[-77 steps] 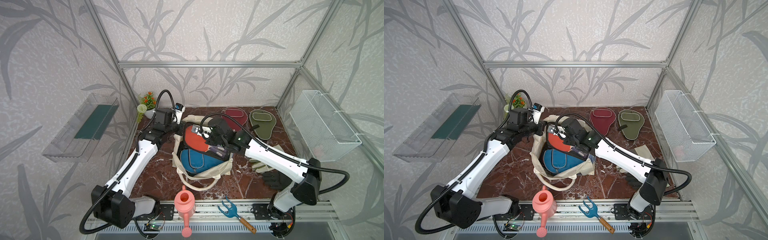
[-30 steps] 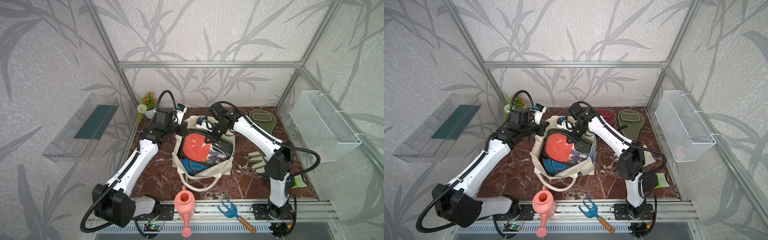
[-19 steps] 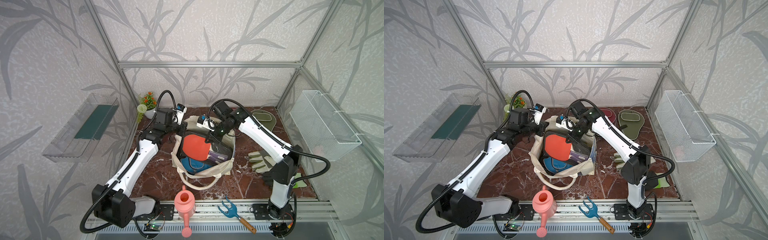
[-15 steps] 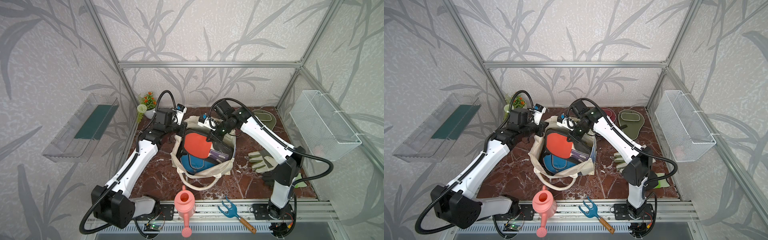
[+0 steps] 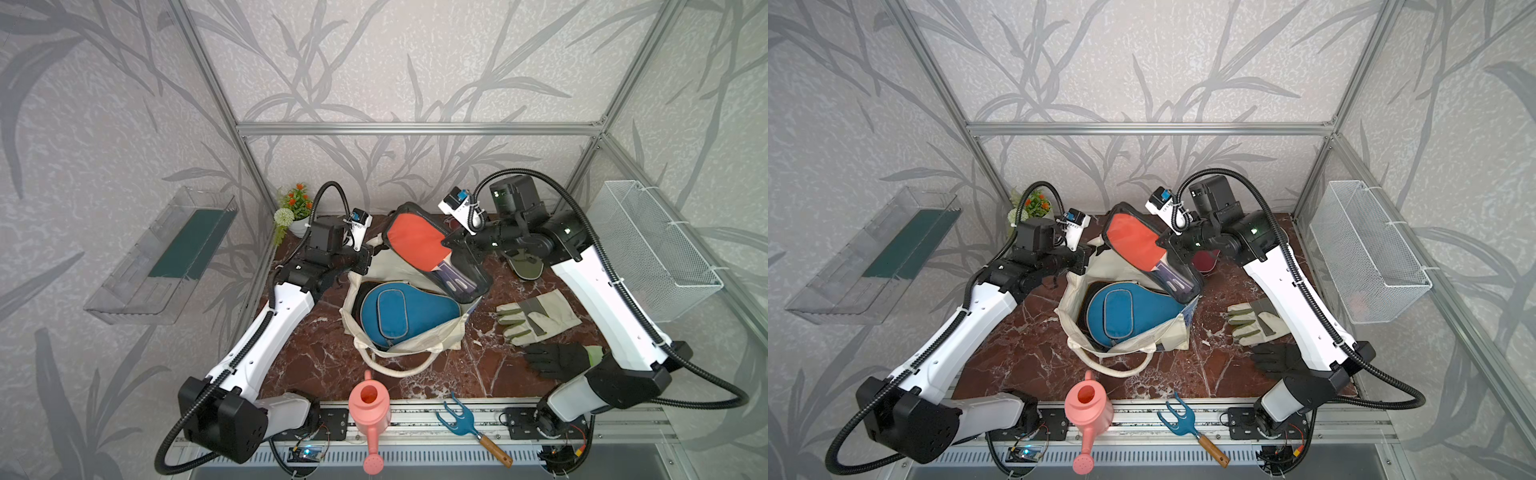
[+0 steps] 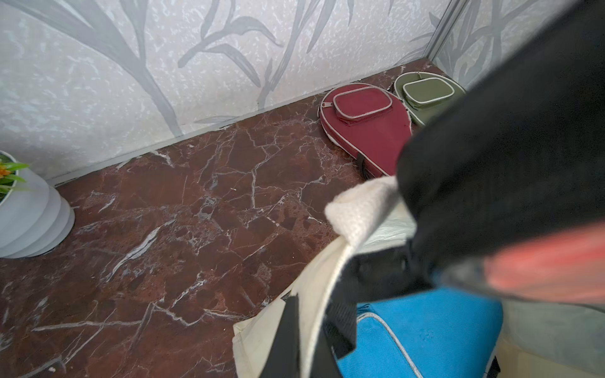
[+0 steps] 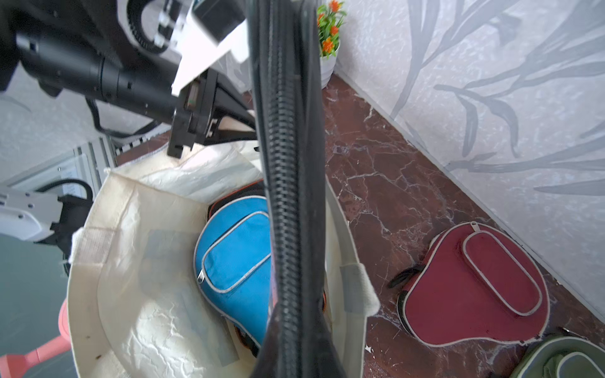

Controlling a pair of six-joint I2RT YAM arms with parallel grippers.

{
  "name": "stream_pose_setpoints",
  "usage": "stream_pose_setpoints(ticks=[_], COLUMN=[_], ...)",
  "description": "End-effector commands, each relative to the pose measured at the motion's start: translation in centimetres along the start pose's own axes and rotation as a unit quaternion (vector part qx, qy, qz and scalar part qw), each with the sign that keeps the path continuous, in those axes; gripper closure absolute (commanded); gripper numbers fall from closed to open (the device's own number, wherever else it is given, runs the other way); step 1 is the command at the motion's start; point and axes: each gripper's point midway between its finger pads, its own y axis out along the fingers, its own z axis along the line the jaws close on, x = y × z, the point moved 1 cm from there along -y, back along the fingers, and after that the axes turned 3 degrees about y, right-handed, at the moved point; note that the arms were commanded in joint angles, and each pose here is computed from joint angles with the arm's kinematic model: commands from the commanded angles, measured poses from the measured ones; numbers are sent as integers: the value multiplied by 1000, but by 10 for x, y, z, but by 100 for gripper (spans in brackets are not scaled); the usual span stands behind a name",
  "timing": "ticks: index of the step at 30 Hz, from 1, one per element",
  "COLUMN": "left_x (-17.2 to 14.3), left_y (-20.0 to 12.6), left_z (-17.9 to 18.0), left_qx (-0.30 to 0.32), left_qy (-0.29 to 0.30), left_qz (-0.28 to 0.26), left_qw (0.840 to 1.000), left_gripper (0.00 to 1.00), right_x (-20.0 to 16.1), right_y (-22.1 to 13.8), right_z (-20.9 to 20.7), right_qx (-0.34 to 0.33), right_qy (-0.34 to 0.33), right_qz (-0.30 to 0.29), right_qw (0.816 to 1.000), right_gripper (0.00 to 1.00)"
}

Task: Remove the ping pong set from the canvas bag
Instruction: Pick up the ping pong set from the canvas bag.

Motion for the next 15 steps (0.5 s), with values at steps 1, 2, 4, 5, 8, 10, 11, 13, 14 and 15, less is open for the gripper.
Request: stream_pose_setpoints(ticks=[1,2,4,5,8,10,11,13,14,15], left_x=[44,49,60,64,75,80,83,88,90,92], left_y=[-35,-39,-50,-55,-68,-73,-75,-74,-72,-70], left_z=[15,16,17,17,9,-3,-12,-30,-37,-42], left_qx=[51,52,50,47,18,-25,-54,-118,-145,-167], left_qy=[0,-1,-8,-14,-32,-45,-53,-64,-71,-76], left_qz=[-81,-83,-92,-95,-111,-118,-123,-129,-129,-130], left_qw=[995,995,995,994,993,992,989,982,978,974], left_gripper=[74,63,31,21,5,3,2,1,1,1], right_x=[39,42,51,55,68,78,81,89,93,96], right_y=[-19,-20,-23,-25,-29,-30,-29,-27,-26,-25], right_z=[-18,-22,-28,-30,-32,-31,-29,-25,-23,-20], right_qx=[-10,-9,-2,4,33,61,73,104,119,137], right_qy=[50,65,90,102,126,140,144,153,158,160], right_qz=[-88,-96,-119,-131,-166,-187,-194,-208,-217,-225], right_qw=[995,993,989,986,977,970,968,960,956,951], right_gripper=[100,100,100,100,100,100,100,100,100,100])
